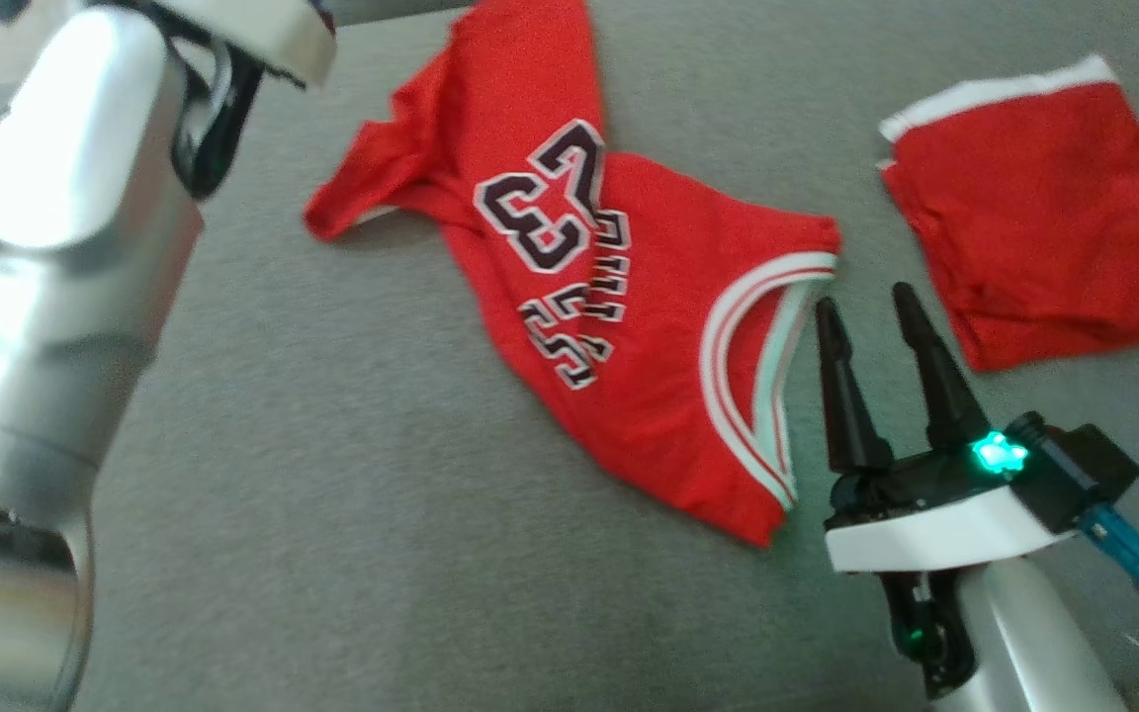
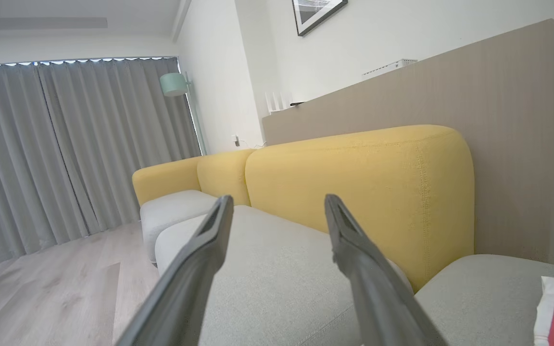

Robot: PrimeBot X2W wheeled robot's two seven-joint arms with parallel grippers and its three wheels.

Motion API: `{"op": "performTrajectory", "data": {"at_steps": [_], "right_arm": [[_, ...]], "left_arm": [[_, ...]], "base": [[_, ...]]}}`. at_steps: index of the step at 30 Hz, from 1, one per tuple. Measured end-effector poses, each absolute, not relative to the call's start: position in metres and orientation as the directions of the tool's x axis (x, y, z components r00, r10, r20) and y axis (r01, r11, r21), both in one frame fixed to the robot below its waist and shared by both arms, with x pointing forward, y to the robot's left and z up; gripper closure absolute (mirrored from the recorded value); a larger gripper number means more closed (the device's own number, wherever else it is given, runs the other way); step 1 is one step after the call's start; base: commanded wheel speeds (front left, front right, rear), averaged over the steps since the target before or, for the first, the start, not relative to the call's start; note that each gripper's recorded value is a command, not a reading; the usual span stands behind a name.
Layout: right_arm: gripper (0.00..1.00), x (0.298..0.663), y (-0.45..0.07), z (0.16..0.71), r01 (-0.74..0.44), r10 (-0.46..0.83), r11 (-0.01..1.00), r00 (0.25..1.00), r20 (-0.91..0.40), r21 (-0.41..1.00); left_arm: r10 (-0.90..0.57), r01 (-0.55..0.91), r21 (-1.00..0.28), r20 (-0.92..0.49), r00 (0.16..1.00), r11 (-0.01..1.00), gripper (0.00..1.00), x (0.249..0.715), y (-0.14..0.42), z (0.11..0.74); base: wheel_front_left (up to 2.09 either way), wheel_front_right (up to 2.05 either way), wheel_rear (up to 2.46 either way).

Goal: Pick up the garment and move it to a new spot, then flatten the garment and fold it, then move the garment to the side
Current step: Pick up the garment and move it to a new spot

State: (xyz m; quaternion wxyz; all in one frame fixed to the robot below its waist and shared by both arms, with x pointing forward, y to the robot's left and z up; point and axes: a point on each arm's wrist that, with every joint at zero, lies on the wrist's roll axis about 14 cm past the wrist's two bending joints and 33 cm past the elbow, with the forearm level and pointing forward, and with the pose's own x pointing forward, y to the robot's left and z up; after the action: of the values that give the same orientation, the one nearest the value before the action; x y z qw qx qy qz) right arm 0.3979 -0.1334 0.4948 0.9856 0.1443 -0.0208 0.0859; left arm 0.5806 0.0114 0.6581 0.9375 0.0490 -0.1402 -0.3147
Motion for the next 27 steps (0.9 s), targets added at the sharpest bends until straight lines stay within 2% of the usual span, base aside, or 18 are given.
{"op": "performTrajectory", "data": {"at_steps": [8,16,21,27], "right_arm": [[0.0,0.41,-0.12,0.512,-0.23,0.204,0.939,0.971,0.125,0.254],[0.0,0.406,-0.111,0.517,-0.257,0.231,0.939,0.964,0.135,0.227],[0.0,0.406,-0.095,0.53,-0.306,0.274,0.93,0.947,0.169,0.204],[0.0,0.395,-0.097,0.514,-0.295,0.274,0.931,0.954,0.122,0.213]], "left_arm": [[-0.447,0.452,0.024,0.204,0.871,0.892,0.0,0.535,0.085,0.614],[-0.209,0.231,-0.151,0.145,0.967,0.961,0.0,0.45,0.149,0.561],[-0.099,0.125,-0.277,0.107,0.989,0.953,0.0,0.397,0.166,0.536],[-0.065,0.076,-0.293,0.046,0.997,0.953,0.0,0.372,0.165,0.509]], "base": [[0.0,0.0,0.0],[0.0,0.0,0.0],[0.0,0.0,0.0],[0.0,0.0,0.0]]}}
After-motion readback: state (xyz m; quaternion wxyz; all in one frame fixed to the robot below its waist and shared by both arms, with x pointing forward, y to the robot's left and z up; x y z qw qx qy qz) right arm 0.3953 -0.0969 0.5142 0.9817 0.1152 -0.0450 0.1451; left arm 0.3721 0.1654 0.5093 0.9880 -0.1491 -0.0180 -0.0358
